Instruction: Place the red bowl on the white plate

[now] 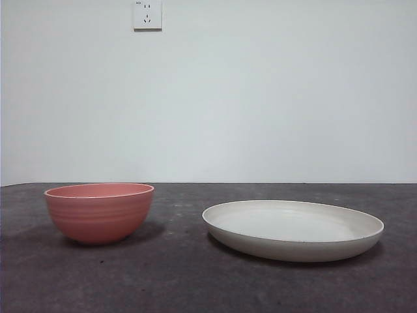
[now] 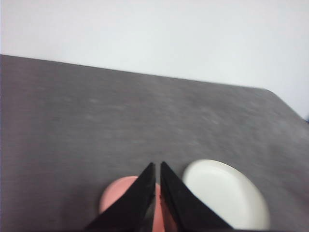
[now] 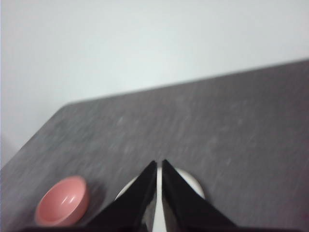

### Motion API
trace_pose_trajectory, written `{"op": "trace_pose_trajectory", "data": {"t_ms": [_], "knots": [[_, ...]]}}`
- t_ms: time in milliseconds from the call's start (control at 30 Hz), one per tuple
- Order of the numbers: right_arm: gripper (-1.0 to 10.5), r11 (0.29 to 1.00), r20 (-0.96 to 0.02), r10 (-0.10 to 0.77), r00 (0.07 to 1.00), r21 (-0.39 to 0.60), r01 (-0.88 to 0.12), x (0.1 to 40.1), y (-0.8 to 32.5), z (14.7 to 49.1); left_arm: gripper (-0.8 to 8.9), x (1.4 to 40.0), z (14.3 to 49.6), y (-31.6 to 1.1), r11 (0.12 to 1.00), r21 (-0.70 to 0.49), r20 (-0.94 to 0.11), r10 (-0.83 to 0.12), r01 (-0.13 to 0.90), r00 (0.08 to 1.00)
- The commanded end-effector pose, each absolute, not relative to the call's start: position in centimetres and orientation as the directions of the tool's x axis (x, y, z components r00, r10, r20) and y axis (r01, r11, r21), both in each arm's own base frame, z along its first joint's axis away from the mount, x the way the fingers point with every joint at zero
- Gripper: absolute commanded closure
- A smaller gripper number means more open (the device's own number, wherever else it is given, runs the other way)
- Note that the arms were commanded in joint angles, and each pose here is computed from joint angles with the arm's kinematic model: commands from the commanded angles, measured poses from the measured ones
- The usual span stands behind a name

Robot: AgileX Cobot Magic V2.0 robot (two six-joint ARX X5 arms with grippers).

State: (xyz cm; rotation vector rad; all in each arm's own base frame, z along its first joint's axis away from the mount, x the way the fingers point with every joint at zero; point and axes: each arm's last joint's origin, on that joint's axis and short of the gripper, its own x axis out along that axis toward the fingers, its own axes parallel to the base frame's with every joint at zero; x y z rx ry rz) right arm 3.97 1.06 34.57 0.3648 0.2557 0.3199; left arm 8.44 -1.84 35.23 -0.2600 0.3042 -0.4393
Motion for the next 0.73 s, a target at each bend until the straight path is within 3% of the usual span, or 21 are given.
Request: {"op": "trace_pose_trajectory", "data": {"t_ms": [33,200,367,567,733], "knots": [[9.4,0.868,-0.228,0.406,0.885,0.399,-0.296,4.2,1.2,36.0,7.97,8.8,37.2,-2.2,0.834,-0.33,-0.223,-0.525,0.443,0.821],[9.4,0.836,-0.307,0.509,0.804,0.401,-0.375,5.1,1.6,37.5,7.97,9.9,39.7,-3.0,0.77,-0.36,-0.257,-0.625,0.526,0.738],[9.4,0.837,-0.373,0.534,0.759,0.362,-0.411,6.0,1.7,38.3,7.97,10.5,40.9,-4.2,0.725,-0.34,-0.31,-0.688,0.599,0.656],[9.4,0.775,-0.373,0.629,0.682,0.375,-0.509,6.8,2.1,38.6,7.95,11.1,40.3,-5.6,0.67,-0.354,-0.391,-0.74,0.653,0.547],[9.3,0.762,-0.378,0.646,0.663,0.378,-0.526,6.9,2.3,38.5,7.94,11.0,40.2,-5.9,0.655,-0.362,-0.406,-0.751,0.663,0.521]]}}
